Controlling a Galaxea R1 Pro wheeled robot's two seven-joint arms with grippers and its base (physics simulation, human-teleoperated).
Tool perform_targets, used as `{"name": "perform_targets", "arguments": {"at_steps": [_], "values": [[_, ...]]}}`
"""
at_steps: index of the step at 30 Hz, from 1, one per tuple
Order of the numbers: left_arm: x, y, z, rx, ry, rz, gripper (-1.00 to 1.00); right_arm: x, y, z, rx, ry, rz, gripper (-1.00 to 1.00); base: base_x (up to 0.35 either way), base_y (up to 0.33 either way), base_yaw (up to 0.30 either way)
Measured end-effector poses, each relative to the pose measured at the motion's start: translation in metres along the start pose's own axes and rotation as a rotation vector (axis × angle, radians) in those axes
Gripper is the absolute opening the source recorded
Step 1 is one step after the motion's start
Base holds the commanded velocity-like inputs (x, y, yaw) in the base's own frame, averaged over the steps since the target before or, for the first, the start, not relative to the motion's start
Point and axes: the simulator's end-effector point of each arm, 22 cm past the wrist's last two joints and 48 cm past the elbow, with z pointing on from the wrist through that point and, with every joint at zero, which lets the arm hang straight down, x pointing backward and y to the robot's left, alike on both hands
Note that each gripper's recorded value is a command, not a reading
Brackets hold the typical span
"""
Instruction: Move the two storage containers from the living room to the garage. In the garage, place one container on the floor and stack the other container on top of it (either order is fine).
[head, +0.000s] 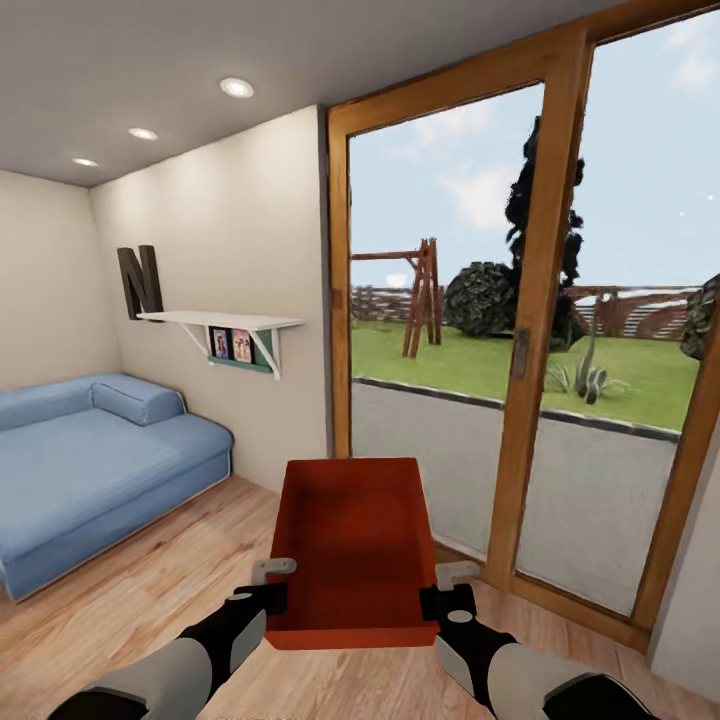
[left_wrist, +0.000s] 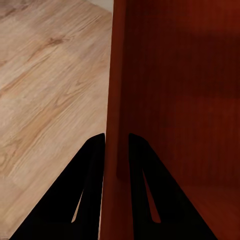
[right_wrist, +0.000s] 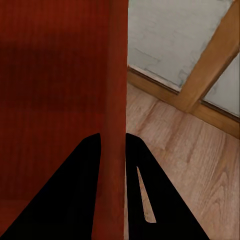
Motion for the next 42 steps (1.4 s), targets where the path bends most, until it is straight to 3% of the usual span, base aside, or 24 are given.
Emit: {"name": "perform_targets", "arguments": {"at_steps": [42], "values": [[0.0006, -0.0006, -0.0001, -0.001, 0.002, 0.000, -1.00, 0.0006, -0.0006, 0.0002, -0.001, 0.002, 0.000, -1.00, 0.000, 0.000, 0.269]]}}
